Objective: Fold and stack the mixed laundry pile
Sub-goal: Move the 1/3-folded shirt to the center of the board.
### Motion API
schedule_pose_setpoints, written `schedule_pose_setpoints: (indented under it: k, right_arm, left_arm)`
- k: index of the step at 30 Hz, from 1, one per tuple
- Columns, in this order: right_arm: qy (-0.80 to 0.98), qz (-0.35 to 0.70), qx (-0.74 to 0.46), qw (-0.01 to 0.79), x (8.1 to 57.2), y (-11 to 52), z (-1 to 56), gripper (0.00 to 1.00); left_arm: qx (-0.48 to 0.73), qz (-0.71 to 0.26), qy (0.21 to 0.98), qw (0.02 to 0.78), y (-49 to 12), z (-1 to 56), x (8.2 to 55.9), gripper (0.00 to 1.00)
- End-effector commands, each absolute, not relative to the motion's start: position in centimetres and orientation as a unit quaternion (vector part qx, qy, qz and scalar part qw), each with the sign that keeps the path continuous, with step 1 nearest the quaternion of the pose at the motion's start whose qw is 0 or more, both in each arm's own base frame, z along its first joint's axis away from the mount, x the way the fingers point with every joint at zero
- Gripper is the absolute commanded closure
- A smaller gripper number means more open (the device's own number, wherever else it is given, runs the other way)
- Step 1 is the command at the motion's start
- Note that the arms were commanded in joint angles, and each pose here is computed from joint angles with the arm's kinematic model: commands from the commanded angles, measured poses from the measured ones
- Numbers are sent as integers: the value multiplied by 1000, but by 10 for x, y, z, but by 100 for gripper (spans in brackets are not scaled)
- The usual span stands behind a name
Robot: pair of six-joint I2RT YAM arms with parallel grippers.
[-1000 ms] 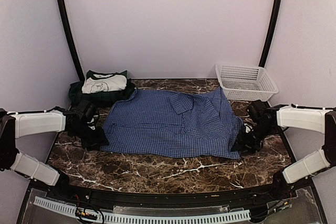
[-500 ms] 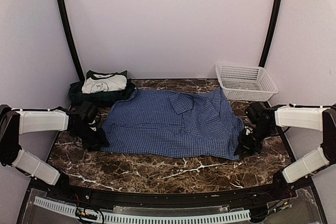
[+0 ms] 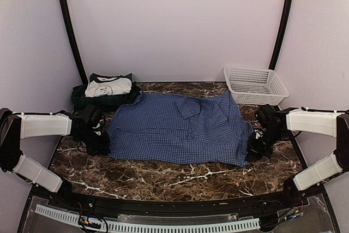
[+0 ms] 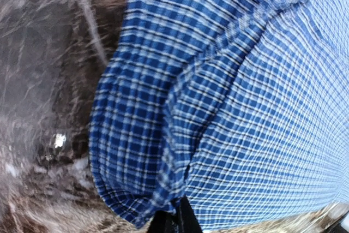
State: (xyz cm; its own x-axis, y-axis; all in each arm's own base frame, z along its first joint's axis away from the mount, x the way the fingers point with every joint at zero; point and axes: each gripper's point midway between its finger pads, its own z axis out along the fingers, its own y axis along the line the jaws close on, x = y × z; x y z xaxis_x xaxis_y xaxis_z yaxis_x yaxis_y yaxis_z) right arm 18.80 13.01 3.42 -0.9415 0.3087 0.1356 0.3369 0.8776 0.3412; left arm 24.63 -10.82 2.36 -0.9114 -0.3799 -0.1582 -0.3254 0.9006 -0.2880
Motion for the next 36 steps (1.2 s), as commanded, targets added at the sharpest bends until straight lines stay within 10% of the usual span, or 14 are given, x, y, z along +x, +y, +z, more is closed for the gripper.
schedule_pose_setpoints:
  k: [1,16,21,25,31,36]
  right_arm:
    - [-969,-167,-179,17,195,123,45,100]
    - [-972,-128,-194,14,182,98,57,100]
    - [-974,-167,-151,-8,189,110,75,100]
    - [-969,-214,-96,-81,227,128,119,65]
    - [-941,-307,-8,-139,266,180,151,51]
    - [-939,-311,65,-129,288,223,134,48]
  left_arm:
    - [-209,-100,966,112,-93,28,241,100]
    - [-244,-68,964,79,-77,34,220,98]
    - [-222,-125,965,62,-101,40,208,82]
    - [-218,-113,966,78,-98,58,209,68]
    - [-166,-106,955,222,-90,130,258,36]
    - [-103,-143,963,203,-124,122,295,34]
